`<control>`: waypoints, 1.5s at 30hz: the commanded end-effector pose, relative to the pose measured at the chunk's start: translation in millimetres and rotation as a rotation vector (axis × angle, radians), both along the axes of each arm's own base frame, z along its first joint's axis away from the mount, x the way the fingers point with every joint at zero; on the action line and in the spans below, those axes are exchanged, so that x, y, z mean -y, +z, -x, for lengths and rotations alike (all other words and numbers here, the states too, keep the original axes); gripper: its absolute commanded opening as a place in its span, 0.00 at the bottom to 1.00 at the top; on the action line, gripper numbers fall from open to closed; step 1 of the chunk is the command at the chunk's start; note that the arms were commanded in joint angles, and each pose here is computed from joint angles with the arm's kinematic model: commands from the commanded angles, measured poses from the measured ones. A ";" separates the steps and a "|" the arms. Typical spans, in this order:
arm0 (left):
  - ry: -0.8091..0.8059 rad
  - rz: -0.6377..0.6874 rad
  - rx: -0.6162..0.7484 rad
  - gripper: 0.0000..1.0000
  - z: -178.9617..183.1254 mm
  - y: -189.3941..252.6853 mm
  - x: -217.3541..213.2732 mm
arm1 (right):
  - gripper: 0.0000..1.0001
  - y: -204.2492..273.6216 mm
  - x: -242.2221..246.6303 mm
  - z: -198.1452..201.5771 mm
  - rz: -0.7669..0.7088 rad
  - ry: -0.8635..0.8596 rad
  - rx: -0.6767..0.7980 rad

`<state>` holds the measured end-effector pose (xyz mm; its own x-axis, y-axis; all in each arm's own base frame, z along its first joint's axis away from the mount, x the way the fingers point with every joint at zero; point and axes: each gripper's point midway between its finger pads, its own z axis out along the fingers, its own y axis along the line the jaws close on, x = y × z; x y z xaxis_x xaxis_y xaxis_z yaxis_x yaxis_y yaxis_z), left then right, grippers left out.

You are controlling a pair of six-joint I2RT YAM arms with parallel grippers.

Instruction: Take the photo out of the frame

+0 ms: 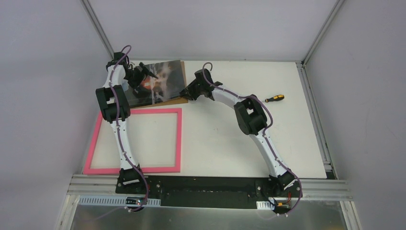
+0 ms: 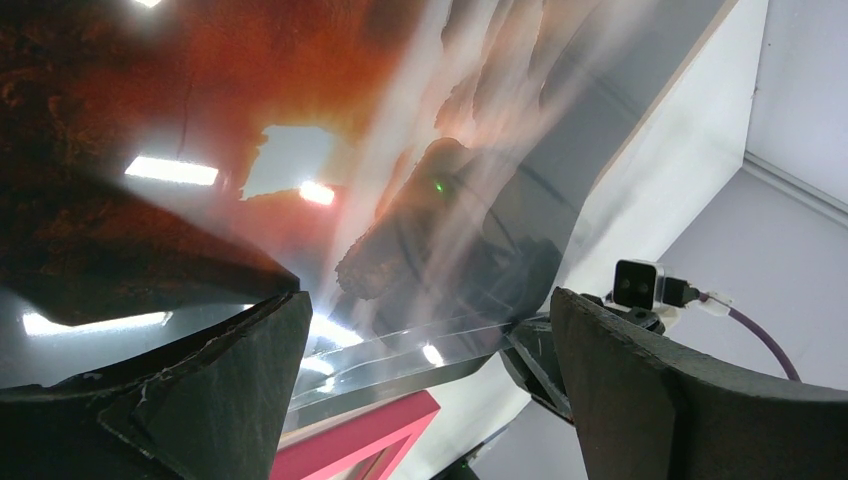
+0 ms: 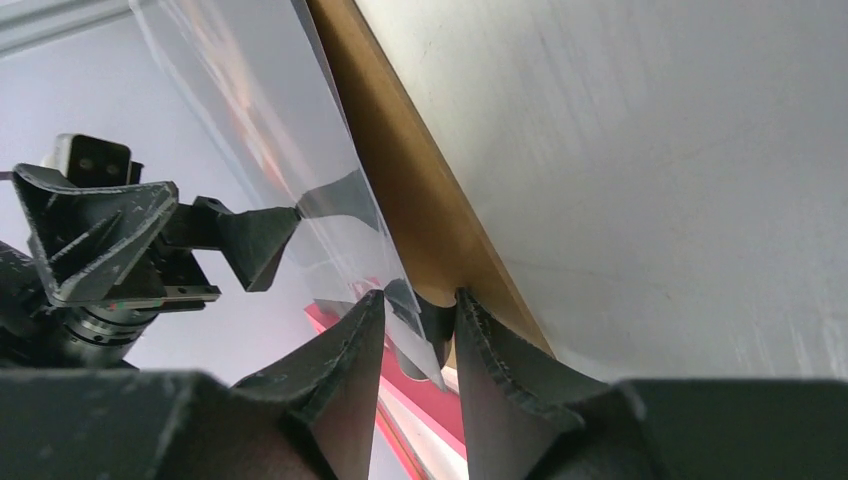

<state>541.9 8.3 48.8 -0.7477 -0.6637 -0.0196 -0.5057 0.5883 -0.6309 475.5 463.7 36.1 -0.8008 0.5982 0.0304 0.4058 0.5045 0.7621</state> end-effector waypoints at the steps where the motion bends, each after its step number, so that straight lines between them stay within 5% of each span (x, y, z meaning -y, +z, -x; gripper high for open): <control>1: -0.017 -0.044 -0.108 0.96 24.0 -31.1 -3.2 | 0.35 -17.1 1.9 -1.2 -0.014 -0.076 -0.032; 16: -0.028 -0.047 -0.109 0.96 27.4 -32.5 -3.8 | 0.77 7.0 3.0 -18.4 -0.273 -0.054 0.041; 18: -0.029 -0.047 -0.112 0.96 28.5 -33.4 -3.8 | 0.75 7.3 0.8 -22.0 -0.317 -0.080 0.001; 23: -0.026 -0.048 -0.110 0.96 27.9 -32.2 -4.7 | 0.53 12.9 -3.1 -25.8 -0.445 -0.150 -0.042; 34: -0.025 -0.046 -0.113 0.96 28.7 -33.5 -5.9 | 0.61 22.5 18.1 -37.5 -0.587 -0.192 -0.033; 45: -0.022 -0.042 -0.110 0.96 26.7 -32.9 -5.7 | 0.50 11.7 32.8 -16.6 -0.487 -0.102 -0.005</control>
